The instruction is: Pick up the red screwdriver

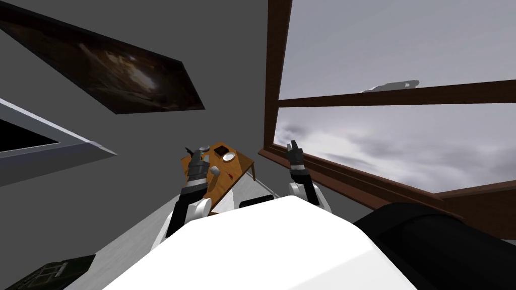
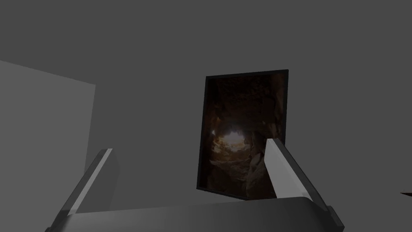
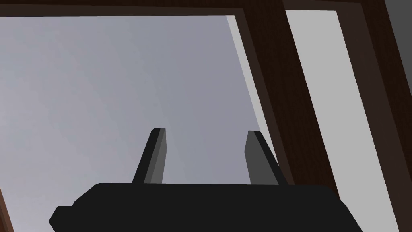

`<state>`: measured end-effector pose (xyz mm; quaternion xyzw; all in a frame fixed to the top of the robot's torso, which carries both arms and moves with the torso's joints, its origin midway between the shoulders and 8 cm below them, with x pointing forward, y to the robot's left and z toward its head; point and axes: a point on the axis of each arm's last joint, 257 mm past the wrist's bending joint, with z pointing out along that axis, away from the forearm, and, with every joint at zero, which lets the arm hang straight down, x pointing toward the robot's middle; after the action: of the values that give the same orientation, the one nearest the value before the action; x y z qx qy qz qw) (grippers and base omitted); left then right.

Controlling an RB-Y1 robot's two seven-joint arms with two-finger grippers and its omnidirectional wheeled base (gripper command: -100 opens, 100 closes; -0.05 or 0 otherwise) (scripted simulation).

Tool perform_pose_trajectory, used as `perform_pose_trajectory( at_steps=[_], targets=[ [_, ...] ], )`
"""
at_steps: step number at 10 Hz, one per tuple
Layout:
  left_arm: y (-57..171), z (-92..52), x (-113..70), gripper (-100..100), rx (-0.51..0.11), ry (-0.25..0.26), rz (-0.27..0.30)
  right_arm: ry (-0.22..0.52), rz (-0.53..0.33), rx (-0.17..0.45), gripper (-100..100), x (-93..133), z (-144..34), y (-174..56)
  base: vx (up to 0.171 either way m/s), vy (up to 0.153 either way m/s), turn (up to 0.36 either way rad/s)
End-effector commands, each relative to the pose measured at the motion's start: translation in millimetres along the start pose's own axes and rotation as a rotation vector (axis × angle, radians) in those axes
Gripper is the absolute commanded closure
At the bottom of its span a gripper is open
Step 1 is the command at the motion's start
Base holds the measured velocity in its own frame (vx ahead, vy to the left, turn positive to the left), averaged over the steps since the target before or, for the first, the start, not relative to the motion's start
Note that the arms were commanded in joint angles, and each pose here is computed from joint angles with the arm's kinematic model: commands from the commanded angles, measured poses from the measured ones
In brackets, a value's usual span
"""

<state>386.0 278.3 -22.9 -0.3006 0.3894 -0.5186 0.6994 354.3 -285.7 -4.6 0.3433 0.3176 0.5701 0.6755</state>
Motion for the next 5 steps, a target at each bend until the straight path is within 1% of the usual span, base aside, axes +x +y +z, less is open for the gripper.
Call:
perform_pose_trajectory(
  at_steps=[1,2,3,4,5],
  targets=[
    [27,-2.6,-3.9,-100,-0.075,0.005,0.020,0.000,0.000,0.000,0,0,0.0,0,0.014,0.030,-0.259],
    [31,-3.0,-3.2,-100,-0.094,0.008,0.020,0.000,0.000,0.000,0,0,0.0,0,0.012,0.027,-0.054],
    [47,-4.9,-6.7,-100,-0.135,0.010,0.033,0.000,0.000,0.000,0,0,0.0,0,0.012,0.021,-0.133],
    [52,-5.7,-6.0,-100,-0.155,0.013,0.033,0.000,0.000,0.000,0,0,0.0,0,0.012,0.023,-0.083],
    [71,-8.9,-9.6,-100,-0.207,0.015,0.045,0.000,0.000,0.000,0,0,0.0,0,0.013,0.023,-0.139]
  ],
)
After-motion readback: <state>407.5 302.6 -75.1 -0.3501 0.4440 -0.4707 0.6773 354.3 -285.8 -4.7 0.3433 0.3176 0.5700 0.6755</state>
